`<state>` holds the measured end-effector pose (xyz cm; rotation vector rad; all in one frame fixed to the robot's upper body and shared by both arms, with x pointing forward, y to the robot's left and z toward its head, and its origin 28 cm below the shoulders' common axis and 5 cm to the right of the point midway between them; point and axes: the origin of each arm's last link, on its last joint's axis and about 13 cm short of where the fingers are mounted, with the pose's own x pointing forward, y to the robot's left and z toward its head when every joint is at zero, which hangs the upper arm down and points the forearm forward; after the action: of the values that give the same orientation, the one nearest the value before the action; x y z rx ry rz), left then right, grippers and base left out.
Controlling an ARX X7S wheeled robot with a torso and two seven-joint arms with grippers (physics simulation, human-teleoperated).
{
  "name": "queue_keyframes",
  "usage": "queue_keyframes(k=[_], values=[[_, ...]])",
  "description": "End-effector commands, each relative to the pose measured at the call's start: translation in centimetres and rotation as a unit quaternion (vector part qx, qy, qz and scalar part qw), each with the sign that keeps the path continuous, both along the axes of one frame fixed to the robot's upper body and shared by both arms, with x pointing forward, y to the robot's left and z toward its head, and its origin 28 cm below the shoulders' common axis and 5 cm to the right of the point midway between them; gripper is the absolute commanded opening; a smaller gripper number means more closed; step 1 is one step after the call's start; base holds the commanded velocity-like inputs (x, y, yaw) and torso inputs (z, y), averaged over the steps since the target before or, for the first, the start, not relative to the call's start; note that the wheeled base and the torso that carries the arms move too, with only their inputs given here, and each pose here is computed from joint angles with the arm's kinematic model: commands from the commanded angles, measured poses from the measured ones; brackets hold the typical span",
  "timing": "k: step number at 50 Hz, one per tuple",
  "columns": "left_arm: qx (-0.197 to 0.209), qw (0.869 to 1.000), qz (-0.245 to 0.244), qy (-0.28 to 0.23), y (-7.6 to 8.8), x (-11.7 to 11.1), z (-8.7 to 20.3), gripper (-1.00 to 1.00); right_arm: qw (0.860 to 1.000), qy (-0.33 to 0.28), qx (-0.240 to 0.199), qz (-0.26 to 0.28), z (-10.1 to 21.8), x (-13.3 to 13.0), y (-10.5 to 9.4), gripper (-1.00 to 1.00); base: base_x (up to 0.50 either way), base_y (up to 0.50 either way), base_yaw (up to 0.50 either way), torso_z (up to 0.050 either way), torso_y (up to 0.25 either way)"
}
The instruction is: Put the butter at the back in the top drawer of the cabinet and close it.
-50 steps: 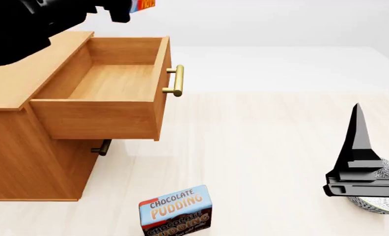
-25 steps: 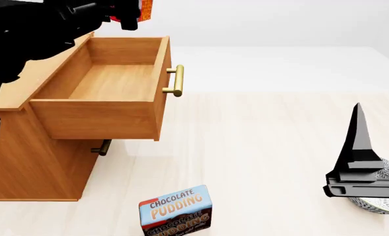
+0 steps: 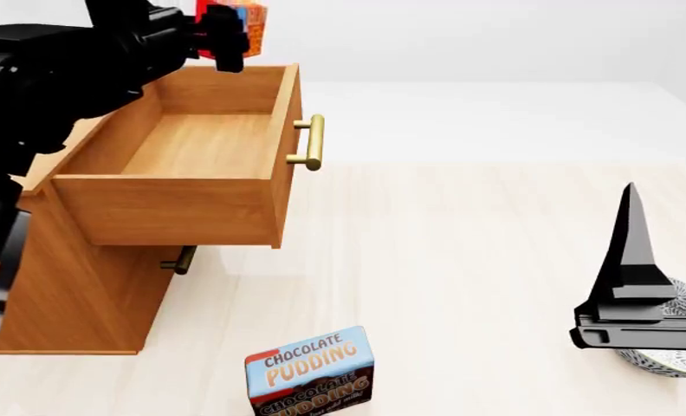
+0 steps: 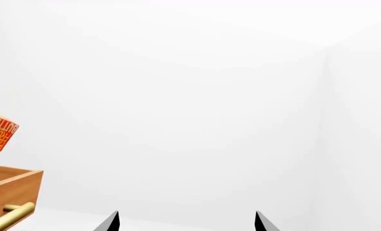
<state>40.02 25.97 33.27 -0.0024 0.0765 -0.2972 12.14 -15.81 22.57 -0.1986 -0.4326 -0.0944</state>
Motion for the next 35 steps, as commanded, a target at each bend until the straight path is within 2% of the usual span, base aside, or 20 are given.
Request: queue_keyframes(k=[1, 35], values=[[-0.016, 1.0, -0.002, -0.008, 0.1, 0.3, 0.5, -1.0, 1.0, 0.002, 0.0, 0.0, -0.1, 0.0, -0.1, 1.0, 0.0, 0.0, 0.0, 0.0, 0.0], [-0.019, 0.999, -0.001, 0.035, 0.6, 1.4, -1.5, -1.0, 1.0, 0.003, -0.001, 0.001, 0.0, 0.1, -0.1, 1.0, 0.0, 0.0, 0.0, 0.001, 0.002]])
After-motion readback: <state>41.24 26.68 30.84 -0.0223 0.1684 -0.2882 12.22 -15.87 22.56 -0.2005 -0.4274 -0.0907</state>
